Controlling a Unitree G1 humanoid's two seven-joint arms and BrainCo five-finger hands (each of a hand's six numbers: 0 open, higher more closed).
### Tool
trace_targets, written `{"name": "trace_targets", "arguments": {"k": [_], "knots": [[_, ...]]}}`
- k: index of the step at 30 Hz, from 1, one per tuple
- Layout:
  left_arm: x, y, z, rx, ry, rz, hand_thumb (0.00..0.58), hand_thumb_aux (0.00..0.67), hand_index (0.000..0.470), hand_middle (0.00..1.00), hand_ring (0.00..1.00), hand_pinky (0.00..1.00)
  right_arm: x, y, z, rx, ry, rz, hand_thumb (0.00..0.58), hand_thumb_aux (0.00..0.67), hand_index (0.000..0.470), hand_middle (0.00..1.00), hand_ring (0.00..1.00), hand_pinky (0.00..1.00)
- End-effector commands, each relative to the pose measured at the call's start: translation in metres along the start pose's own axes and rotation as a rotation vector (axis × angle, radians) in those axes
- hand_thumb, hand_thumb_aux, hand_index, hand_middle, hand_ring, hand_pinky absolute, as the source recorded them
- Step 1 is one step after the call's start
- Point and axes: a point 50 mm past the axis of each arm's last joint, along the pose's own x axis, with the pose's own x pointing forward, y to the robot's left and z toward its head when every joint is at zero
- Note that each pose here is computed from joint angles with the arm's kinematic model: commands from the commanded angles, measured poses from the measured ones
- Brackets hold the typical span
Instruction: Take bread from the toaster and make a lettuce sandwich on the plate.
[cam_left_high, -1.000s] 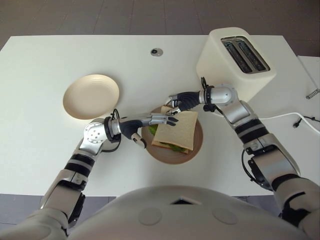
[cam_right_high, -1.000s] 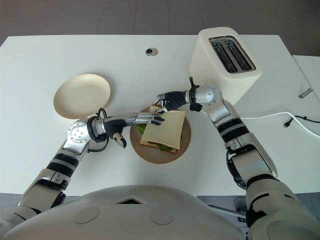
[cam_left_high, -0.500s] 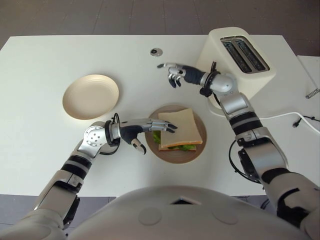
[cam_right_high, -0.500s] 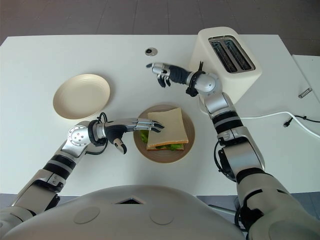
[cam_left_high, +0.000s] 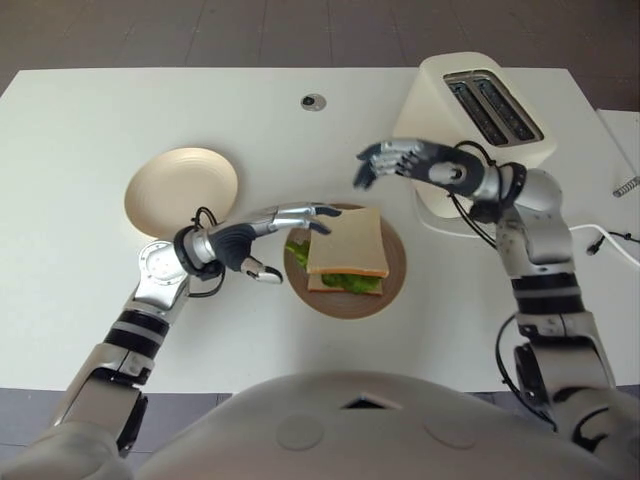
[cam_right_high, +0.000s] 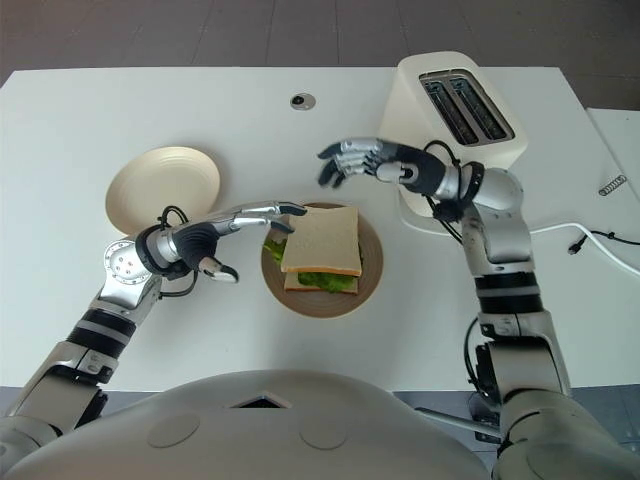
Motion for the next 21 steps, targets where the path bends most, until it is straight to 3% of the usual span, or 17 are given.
{"name": "trace_targets", "arguments": {"k": [1,2,3,4,5,6,7,9,11,18,21], "knots": [[-0.007,-0.002,0.012,-0.076,-0.059,-0.041,0.506,0.431,0.302,0.0,0.0,0.0,-0.029,0.022,-0.005,0.022,0.069,0.129,0.58,0.67,0.47,0.63,0.63,0.63],[-0.008,-0.004,0.015,-0.102,-0.077,-0.065,0.577,0.623,0.437,0.15,0.15,0.15,-0.036,0.027,-0.007,0.032,0.094,0.148,0.58,0.67,0.47,0.73,0.73,0.73],[-0.01,-0.007,0.016,-0.132,-0.085,-0.1,0.58,0.67,0.47,0.33,0.33,0.33,-0.043,0.031,-0.008,0.042,0.119,0.168,0.58,0.67,0.47,0.92,0.92,0.92],[-0.013,-0.011,0.017,-0.162,-0.082,-0.141,0.58,0.67,0.47,0.49,0.49,0.49,-0.05,0.034,-0.01,0.05,0.146,0.188,0.58,0.67,0.47,1.0,1.0,1.0],[-0.018,-0.018,0.016,-0.191,-0.059,-0.195,0.58,0.67,0.47,0.77,0.77,0.77,-0.056,0.038,-0.014,0.055,0.196,0.211,0.58,0.67,0.47,1.0,1.0,1.0],[-0.023,-0.024,0.012,-0.215,-0.025,-0.242,0.58,0.67,0.47,0.92,0.92,0.92,-0.061,0.042,-0.021,0.048,0.272,0.229,0.58,0.67,0.47,1.0,1.0,1.0],[-0.029,-0.03,0.007,-0.238,0.019,-0.283,0.58,0.67,0.47,0.98,0.98,0.98,-0.067,0.046,-0.035,0.036,0.389,0.243,0.58,0.67,0.47,1.0,1.0,1.0],[-0.039,-0.039,-0.004,-0.288,0.102,-0.321,0.58,0.67,0.47,1.0,1.0,1.0,-0.078,0.056,-0.06,0.022,0.578,0.283,0.58,0.67,0.47,1.0,1.0,1.0],[-0.047,-0.046,-0.011,-0.34,0.156,-0.342,0.58,0.67,0.47,1.0,1.0,1.0,-0.082,0.067,-0.072,0.047,0.632,0.343,0.58,0.67,0.47,1.0,1.0,1.0],[-0.055,-0.062,-0.025,-0.385,0.274,-0.425,0.58,0.67,0.47,1.0,1.0,1.0,-0.085,0.083,-0.081,0.081,0.654,0.433,0.58,0.67,0.47,1.0,1.0,1.0],[-0.05,-0.065,-0.044,-0.341,0.386,-0.419,0.58,0.67,0.47,1.0,1.0,1.0,-0.073,0.091,-0.085,0.086,0.598,0.457,0.58,0.67,0.47,1.0,1.0,1.0]]}}
